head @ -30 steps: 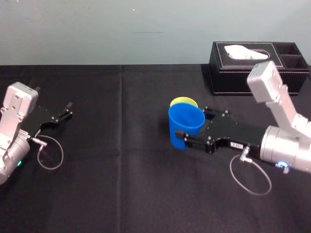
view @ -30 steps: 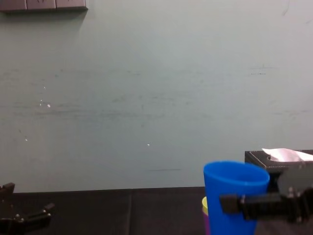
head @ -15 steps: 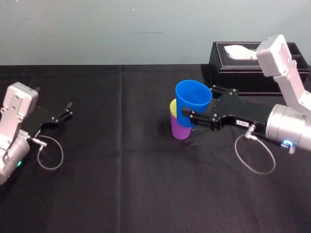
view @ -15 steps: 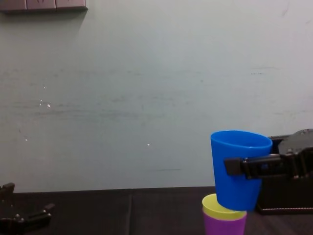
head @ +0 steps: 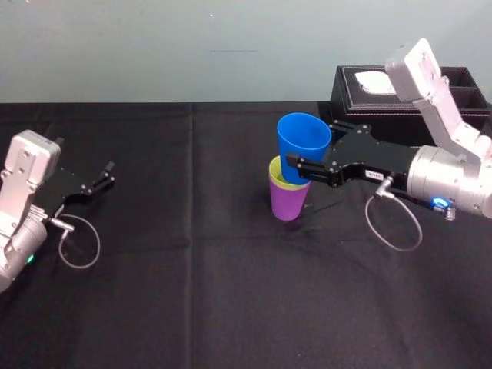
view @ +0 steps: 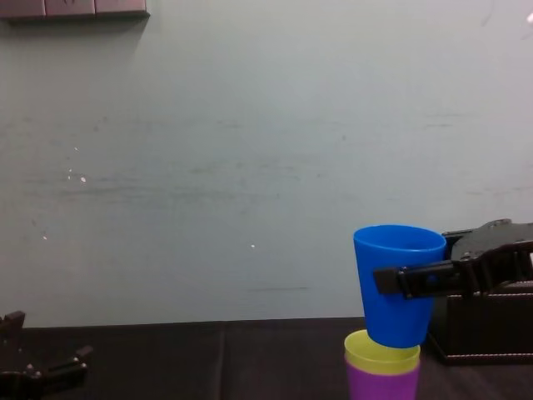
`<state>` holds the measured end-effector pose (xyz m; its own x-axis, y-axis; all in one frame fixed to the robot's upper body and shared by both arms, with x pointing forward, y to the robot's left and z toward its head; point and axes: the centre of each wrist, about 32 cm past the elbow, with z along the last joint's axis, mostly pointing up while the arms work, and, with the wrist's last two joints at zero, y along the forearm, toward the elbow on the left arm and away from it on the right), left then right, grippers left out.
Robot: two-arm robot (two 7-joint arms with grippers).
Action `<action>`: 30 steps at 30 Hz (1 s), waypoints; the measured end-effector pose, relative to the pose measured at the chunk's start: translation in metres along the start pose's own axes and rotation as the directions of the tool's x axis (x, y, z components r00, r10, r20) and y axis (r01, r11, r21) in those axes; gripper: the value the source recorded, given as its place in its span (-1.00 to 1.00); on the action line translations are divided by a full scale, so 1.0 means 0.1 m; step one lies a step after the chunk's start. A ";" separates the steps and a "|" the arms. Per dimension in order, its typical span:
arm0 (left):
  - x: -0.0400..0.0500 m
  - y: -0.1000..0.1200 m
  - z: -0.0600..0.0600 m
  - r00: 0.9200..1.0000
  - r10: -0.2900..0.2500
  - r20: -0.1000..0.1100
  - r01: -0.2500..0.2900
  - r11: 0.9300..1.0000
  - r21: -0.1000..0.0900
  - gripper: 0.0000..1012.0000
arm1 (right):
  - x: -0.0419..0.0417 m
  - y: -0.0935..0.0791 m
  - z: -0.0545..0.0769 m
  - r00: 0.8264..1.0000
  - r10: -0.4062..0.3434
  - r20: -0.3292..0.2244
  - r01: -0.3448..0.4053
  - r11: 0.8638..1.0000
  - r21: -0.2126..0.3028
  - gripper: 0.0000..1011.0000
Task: Stack the three plastic cups sequentially using one hand.
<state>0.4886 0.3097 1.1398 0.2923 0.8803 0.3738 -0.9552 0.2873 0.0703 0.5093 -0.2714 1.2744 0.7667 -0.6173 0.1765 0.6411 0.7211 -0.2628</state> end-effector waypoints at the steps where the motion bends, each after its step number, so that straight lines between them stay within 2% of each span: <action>1: 0.000 0.00 0.00 1.000 0.000 0.000 0.000 1.000 0.000 1.00 | 0.011 0.01 -0.01 1.000 -0.001 -0.001 0.001 1.000 -0.002 0.42; 16: 0.000 0.00 0.00 1.000 0.000 0.000 0.000 1.000 0.000 1.00 | 0.145 0.19 -0.07 1.000 -0.007 -0.006 0.007 1.000 -0.031 0.41; 30: 0.000 0.00 0.00 1.000 0.000 0.000 0.000 1.000 0.000 1.00 | 0.194 0.27 -0.14 1.000 0.002 -0.013 -0.002 0.999 -0.037 0.42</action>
<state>0.4886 0.3097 1.1398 0.2923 0.8803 0.3738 -0.9552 0.2873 0.0703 0.5410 -0.2683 1.2575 0.7674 -0.6199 0.1636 0.6375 0.7106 -0.2978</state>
